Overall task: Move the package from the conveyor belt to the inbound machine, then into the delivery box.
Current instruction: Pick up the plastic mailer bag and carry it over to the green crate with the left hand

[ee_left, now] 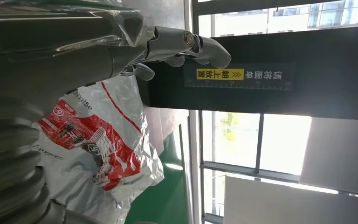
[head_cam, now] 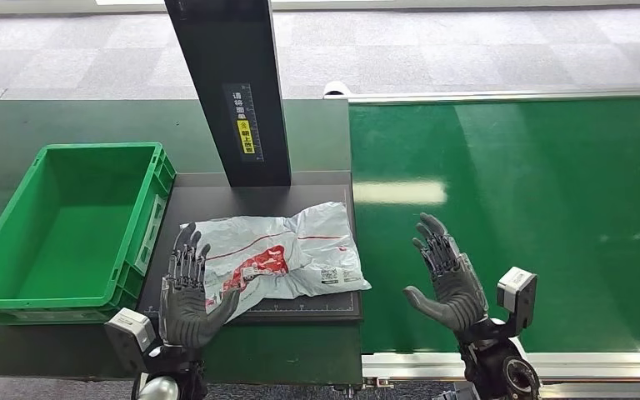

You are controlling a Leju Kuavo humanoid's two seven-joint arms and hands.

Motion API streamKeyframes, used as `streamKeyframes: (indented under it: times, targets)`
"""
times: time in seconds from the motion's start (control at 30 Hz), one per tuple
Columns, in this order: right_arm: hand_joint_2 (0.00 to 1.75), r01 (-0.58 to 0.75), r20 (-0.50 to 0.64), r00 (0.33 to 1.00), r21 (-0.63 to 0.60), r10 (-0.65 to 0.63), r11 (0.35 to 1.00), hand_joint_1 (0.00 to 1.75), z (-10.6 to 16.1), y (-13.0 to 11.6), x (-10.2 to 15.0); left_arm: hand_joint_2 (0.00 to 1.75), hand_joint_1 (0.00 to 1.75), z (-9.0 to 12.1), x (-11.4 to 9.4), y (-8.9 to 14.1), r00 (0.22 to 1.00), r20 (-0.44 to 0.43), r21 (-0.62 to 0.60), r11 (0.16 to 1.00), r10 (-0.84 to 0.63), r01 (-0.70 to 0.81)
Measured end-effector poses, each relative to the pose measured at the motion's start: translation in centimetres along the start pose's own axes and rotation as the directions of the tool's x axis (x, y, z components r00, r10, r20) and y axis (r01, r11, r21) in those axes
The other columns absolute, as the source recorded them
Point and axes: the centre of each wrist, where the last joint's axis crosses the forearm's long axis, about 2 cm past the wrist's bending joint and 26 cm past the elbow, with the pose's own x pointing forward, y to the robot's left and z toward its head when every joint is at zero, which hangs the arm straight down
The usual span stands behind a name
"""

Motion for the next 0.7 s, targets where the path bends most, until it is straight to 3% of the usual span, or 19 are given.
streamKeyframes:
  times: [0.17, 0.4, 0.53, 0.7]
  targets:
    - [1.75, -0.003, 0.004, 1.0, 0.03, 0.003, 1.0, 0.0, 2.3, 0.8, 0.7, 1.75, 0.0, -0.1, 0.0, 0.0, 0.999, -0.027, -0.044, 0.998, -0.047, 0.046]
    - [1.75, 0.003, 0.038, 0.999, 0.05, -0.004, 0.999, 0.0, 3.1, 1.2, 1.5, 1.75, 0.0, -0.3, 0.0, -0.1, 0.992, -0.066, -0.085, 0.992, -0.103, 0.097]
    - [1.75, -0.027, 0.027, 0.999, 0.081, 0.024, 0.996, 0.0, 3.1, 2.0, 1.7, 1.75, 0.0, -0.3, -0.3, -0.1, 0.961, -0.121, -0.169, 0.959, -0.25, 0.228]
    - [1.75, -0.025, 0.024, 0.999, 0.083, 0.023, 0.996, 0.0, 2.8, 2.7, 1.5, 1.75, 0.0, -0.4, -0.6, -0.2, 0.872, -0.115, -0.258, 0.862, -0.476, 0.437]
